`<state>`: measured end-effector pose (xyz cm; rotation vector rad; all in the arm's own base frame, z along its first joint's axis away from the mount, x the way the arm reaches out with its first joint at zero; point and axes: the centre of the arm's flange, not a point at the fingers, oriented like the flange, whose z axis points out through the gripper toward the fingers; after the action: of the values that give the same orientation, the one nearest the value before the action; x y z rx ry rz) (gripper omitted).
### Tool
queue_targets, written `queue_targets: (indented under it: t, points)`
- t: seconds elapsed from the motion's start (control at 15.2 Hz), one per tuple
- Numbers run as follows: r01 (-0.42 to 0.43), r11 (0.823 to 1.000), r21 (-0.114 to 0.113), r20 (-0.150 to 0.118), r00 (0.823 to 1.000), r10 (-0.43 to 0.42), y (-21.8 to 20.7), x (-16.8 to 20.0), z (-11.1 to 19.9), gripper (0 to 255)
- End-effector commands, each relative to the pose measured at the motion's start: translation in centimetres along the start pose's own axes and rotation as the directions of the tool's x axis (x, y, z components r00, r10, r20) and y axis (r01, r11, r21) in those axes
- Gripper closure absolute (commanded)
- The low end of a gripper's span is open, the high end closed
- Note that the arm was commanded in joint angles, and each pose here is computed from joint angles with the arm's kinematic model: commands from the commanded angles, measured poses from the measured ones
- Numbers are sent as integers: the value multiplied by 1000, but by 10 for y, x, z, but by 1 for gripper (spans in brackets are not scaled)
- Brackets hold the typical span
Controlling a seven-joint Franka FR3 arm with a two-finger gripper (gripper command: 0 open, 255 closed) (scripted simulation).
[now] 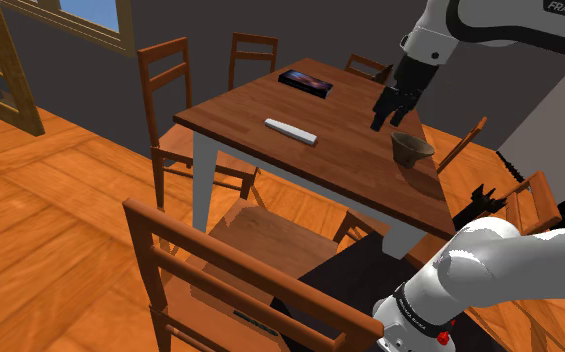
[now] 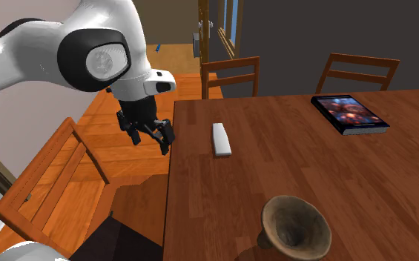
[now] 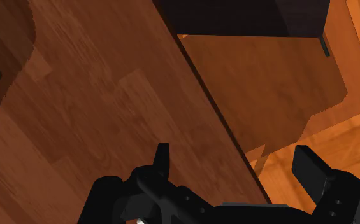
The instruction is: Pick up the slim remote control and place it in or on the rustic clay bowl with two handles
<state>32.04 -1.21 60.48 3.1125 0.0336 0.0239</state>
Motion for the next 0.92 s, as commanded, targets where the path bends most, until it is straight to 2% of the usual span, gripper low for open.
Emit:
queue_targets:
  t: [0.0, 0.4, 0.86]
  points:
    - [0, 1000, 0, 0, 1000, 0, 0, 0, 0, 0]
    - [104, 995, 4, 2, 995, -104, 26, 67, 35, 0]
    - [224, 975, 10, 4, 975, -224, 46, 147, 77, 0]
